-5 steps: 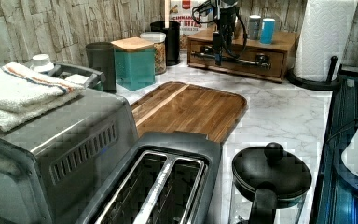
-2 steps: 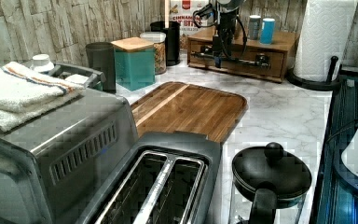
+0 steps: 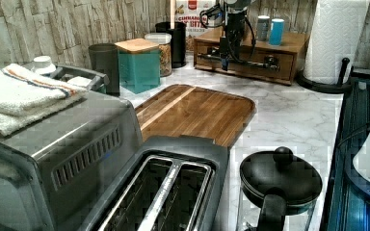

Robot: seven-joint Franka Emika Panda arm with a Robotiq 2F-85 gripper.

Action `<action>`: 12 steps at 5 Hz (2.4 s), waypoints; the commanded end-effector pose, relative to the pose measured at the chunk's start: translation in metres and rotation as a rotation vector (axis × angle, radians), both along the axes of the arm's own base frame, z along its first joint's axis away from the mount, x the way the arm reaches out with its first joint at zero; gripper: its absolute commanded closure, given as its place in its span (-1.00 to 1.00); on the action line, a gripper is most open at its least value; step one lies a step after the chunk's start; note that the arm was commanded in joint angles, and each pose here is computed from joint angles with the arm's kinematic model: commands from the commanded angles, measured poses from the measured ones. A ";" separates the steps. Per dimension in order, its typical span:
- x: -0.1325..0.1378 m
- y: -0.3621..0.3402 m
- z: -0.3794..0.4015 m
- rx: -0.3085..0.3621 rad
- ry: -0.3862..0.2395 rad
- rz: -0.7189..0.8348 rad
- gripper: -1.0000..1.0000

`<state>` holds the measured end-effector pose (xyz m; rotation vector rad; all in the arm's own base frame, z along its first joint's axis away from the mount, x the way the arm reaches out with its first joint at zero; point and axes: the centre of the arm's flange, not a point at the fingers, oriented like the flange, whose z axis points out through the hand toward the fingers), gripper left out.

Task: Open the drawer.

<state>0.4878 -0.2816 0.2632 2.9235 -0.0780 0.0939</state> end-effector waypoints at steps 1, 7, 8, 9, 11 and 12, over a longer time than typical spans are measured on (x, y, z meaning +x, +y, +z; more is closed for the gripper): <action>-0.012 -0.022 -0.033 0.006 0.005 -0.001 -1.00; 0.008 0.164 -0.049 0.199 0.031 0.163 -1.00; 0.001 0.223 -0.058 0.231 0.032 0.169 -1.00; -0.007 0.290 -0.056 0.230 0.017 0.112 -1.00; -0.025 0.318 -0.024 0.229 0.004 0.099 -1.00; -0.025 0.318 -0.024 0.229 0.004 0.099 -1.00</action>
